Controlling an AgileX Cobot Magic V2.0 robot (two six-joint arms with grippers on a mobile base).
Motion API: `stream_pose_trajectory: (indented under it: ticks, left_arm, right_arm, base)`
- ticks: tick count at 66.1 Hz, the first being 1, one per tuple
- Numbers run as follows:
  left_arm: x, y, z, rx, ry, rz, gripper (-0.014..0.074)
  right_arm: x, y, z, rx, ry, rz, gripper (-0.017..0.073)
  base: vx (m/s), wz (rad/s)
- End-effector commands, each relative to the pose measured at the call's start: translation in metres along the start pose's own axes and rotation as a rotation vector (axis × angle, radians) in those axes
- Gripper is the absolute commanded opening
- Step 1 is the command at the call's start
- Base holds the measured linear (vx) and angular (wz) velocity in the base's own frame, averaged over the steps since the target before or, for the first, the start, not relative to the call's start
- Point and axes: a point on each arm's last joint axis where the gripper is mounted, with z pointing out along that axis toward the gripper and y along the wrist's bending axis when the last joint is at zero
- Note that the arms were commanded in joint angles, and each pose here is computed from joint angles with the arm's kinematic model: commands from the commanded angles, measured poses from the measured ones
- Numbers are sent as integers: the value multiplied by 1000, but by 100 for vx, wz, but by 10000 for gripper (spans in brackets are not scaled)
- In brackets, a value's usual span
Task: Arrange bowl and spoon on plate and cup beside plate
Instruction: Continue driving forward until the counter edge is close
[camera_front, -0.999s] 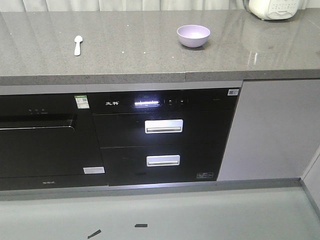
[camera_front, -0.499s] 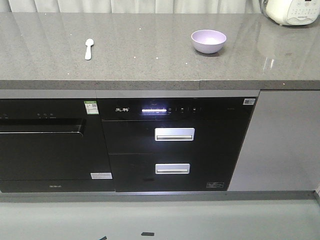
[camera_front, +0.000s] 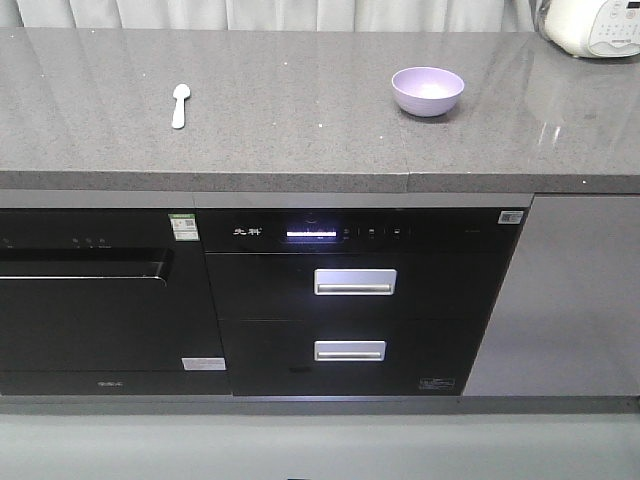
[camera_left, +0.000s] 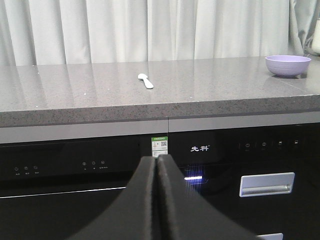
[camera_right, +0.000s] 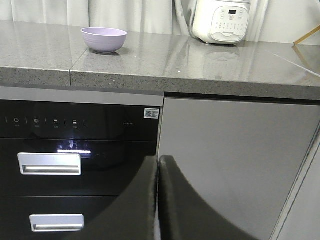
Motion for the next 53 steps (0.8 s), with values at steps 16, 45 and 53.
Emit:
stream_pose_trajectory:
  ticks: [16, 45, 53]
  left_arm:
    - [3, -1, 0, 12, -57, -9, -6]
    - [3, -1, 0, 12, -57, -9, -6]
    - [3, -1, 0, 12, -57, -9, -6]
  right_arm:
    - [-2, 0, 0, 7, -70, -10, -6]
    - [-2, 0, 0, 7, -70, -10, -6]
    - [-2, 0, 0, 7, -72, -10, -6]
  base:
    - [5, 3]
    - [6, 2]
    - [6, 3]
